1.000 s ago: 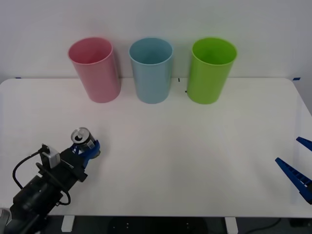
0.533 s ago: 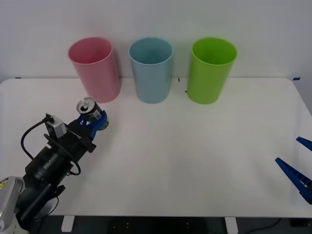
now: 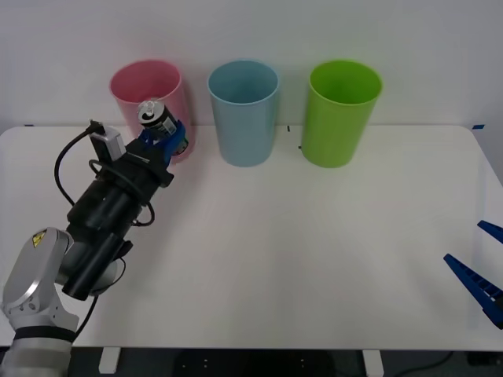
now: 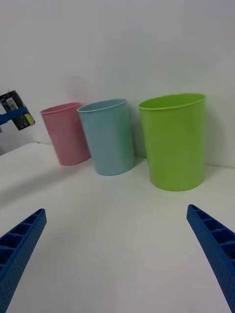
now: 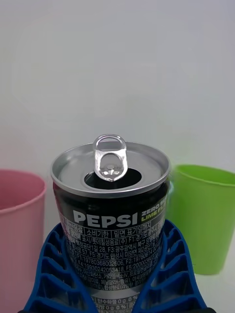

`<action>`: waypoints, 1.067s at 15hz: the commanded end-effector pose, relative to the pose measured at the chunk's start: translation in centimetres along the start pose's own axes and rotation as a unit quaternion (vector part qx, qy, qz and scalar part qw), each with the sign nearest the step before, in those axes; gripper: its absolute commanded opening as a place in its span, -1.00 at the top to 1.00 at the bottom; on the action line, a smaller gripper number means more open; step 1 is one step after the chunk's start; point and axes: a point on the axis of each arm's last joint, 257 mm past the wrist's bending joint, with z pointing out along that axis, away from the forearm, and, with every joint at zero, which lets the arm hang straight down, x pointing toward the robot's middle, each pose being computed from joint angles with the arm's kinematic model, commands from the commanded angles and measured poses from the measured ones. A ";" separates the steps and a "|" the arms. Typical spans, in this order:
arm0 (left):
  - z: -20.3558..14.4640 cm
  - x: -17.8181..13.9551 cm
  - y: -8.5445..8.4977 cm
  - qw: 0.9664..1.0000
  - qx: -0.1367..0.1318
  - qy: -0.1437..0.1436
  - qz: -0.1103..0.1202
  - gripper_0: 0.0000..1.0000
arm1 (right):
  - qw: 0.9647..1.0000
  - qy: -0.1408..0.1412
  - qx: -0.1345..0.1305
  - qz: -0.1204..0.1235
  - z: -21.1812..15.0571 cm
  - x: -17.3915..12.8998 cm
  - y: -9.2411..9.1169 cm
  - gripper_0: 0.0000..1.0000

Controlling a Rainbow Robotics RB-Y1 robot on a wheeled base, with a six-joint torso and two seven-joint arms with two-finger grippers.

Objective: Grasp the object on the table and drop it into the matching bin: aluminum can to the light blue bin, PET bottle to the pink bin.

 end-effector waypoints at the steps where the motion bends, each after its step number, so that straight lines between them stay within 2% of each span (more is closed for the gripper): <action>1: 2.9 -1.9 -0.3 1.000 -0.009 -0.013 -0.003 1.00 | 1.000 0.000 0.000 0.000 0.0 0.0 0.0 -1.00; 4: 5.9 -4.3 -0.5 0.999 -0.012 -0.024 -0.017 1.00 | 1.000 0.000 0.000 0.000 0.0 0.0 0.0 -1.00; 5: 6.7 -4.8 -0.6 0.999 -0.009 -0.027 -0.028 1.00 | 1.000 0.000 0.000 0.000 0.0 0.0 0.0 -1.00; 7: 8.5 -5.0 -0.7 0.999 -0.006 -0.025 -0.033 1.00 | 1.000 0.000 0.000 0.000 0.0 0.0 0.0 -1.00; 13: 14.1 -5.1 0.0 0.999 -0.023 -0.009 -0.029 1.00 | 1.000 0.000 0.000 0.000 0.0 0.0 0.0 -1.00; 16: 16.9 -4.6 -0.9 1.000 -0.019 0.009 -0.022 1.00 | 1.000 0.000 0.000 0.000 0.0 0.0 0.0 -1.00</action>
